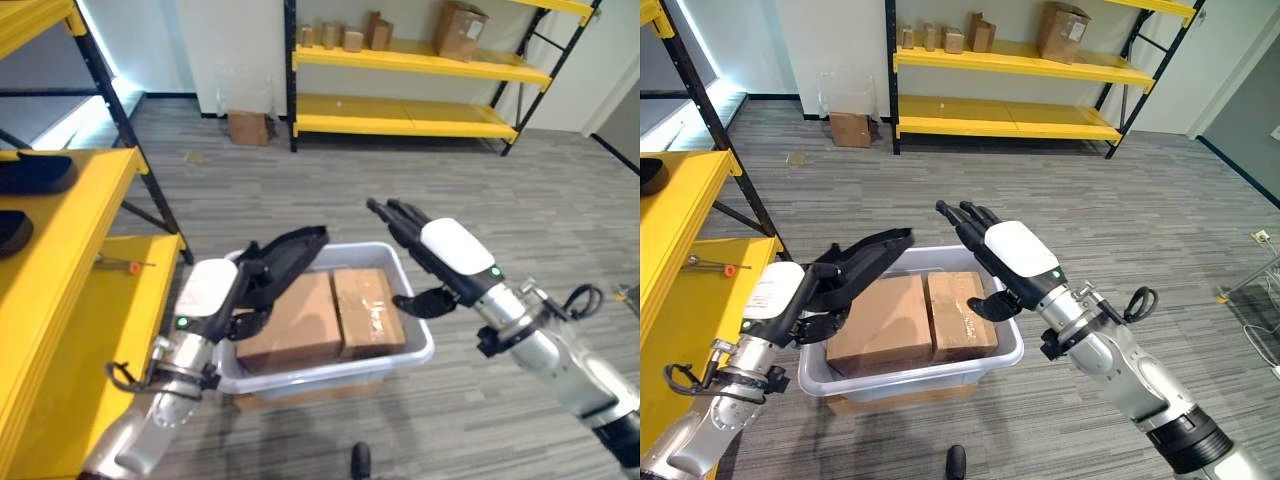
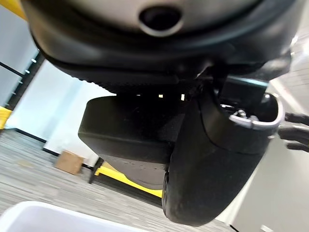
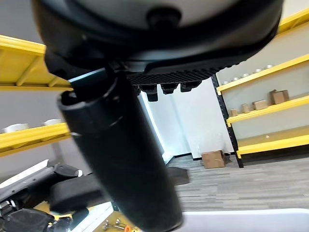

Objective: Move parts from the plastic box to the shelf.

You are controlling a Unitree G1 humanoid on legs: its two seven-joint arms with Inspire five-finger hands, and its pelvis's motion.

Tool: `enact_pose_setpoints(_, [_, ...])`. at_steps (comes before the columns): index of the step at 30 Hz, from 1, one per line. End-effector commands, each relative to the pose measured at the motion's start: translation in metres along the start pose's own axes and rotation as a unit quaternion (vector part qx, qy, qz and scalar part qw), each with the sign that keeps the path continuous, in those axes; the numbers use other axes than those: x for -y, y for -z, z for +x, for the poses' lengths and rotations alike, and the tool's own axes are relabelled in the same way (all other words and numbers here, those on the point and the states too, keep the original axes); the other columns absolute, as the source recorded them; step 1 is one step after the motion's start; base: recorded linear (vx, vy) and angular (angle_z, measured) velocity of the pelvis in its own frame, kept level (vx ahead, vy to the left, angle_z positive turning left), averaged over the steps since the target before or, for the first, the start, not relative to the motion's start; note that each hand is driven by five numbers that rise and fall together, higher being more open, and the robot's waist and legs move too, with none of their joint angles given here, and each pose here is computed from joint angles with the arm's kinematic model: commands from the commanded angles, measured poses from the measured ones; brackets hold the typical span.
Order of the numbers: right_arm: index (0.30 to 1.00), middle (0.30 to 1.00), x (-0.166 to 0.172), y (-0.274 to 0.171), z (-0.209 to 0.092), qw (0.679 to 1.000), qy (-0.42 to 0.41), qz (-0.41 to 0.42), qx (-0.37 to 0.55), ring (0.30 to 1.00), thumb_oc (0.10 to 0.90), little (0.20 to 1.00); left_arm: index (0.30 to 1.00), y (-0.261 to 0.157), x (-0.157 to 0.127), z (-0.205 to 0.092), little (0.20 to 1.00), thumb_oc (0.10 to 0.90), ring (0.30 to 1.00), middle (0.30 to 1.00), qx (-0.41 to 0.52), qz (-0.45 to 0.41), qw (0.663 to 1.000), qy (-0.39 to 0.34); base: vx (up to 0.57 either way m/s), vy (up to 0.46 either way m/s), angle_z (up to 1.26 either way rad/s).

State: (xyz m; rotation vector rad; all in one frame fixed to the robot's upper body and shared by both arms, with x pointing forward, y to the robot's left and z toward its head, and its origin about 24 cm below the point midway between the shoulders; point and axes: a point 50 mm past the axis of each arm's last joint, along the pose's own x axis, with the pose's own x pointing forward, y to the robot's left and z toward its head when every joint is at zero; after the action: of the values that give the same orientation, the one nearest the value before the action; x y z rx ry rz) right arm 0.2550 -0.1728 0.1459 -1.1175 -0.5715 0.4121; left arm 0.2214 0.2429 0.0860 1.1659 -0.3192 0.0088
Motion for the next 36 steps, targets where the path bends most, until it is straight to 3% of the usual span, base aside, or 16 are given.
enact_pose_setpoints(1, [1.0,1.0,0.048,-0.014,0.011,0.992,0.11,-0.01,0.056,1.0,0.9,1.0,0.3,-0.021,-0.043,0.029,0.3,0.4,0.3,0.3,0.083,0.014,0.986,-0.147,0.05,-0.074,0.09])
enact_pose_setpoints(7, [1.0,1.0,0.051,-0.02,0.018,0.989,0.122,0.01,0.077,1.0,0.9,1.0,0.3,-0.013,-0.054,0.017,0.3,0.4,0.3,0.3,0.056,0.021,0.981,-0.183,-0.02,-0.153,0.18])
enact_pose_setpoints(17, [1.0,1.0,0.063,-0.036,0.042,0.98,0.149,0.02,0.129,1.0,0.9,1.0,0.3,-0.035,-0.065,0.021,0.3,0.4,0.3,0.3,0.108,-0.006,0.97,-0.216,-0.13,-0.136,0.84])
enact_pose_setpoints(28, [1.0,1.0,0.05,0.001,-0.009,0.982,0.189,0.021,-0.002,1.0,0.9,1.0,0.3,-0.041,-0.061,0.024,0.3,0.4,0.3,0.3,0.115,-0.003,0.966,-0.232,-0.06,0.142,0.92])
enact_pose_setpoints(36, [1.0,1.0,0.039,0.0,-0.011,0.98,0.195,0.046,-0.014,1.0,0.9,1.0,0.3,-0.038,-0.066,0.017,0.3,0.4,0.3,0.3,0.112,0.036,0.964,-0.237,-0.05,0.268,0.41])
